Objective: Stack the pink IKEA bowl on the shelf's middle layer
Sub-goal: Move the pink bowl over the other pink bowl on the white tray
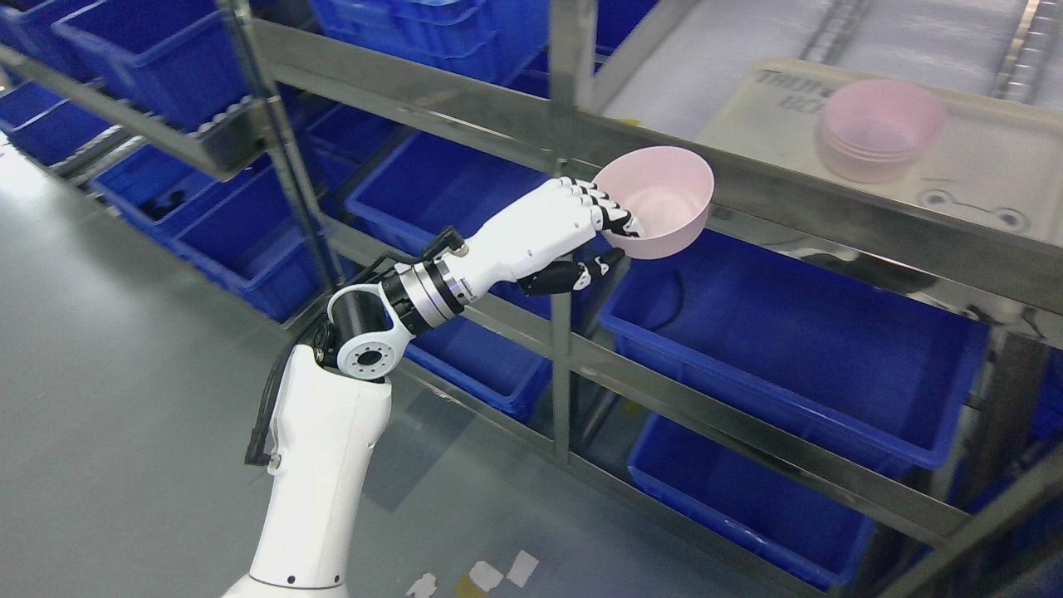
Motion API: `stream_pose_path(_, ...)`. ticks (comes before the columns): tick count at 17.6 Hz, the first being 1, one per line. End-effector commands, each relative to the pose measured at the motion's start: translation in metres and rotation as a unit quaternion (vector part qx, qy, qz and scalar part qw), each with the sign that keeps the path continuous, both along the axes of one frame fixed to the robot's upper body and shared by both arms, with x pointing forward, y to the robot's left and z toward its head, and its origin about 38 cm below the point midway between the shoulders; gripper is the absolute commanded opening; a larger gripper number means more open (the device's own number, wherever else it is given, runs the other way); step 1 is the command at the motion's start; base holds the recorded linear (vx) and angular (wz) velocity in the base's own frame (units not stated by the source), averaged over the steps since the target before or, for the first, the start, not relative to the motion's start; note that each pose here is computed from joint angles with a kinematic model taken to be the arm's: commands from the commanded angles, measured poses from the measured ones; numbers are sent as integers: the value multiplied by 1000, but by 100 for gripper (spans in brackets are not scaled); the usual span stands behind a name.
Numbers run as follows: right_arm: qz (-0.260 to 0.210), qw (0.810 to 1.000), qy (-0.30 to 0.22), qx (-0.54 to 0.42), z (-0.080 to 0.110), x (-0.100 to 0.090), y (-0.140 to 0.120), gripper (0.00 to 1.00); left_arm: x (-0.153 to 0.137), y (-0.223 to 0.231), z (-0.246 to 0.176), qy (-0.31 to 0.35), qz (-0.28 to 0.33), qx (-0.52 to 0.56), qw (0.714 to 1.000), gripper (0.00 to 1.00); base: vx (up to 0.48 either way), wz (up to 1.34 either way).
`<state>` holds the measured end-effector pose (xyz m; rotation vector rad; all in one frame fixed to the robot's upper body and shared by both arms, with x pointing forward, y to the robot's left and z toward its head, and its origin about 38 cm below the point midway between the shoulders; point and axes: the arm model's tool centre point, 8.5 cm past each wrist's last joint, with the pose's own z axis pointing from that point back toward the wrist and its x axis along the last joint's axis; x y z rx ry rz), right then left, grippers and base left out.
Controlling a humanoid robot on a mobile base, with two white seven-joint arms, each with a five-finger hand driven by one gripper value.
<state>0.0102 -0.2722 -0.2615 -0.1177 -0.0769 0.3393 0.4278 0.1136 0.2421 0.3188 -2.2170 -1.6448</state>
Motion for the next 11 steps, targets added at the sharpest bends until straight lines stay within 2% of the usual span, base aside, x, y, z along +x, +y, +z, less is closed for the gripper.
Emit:
stream_pose_path(1,0,1000,-1,-7,1,-4,-10,100,12,-20,70,-83,-33,18,996,1,12,-1037)
stream_pose_path(8,0,1000,-1,-7,1,-4,-10,100,55,19,107,-79,37,45,995,2,35,-934)
stream_pose_path(11,0,1000,-1,-7,1,-4,-10,100,68,67,109,-49,107,87,989,2,69,-452)
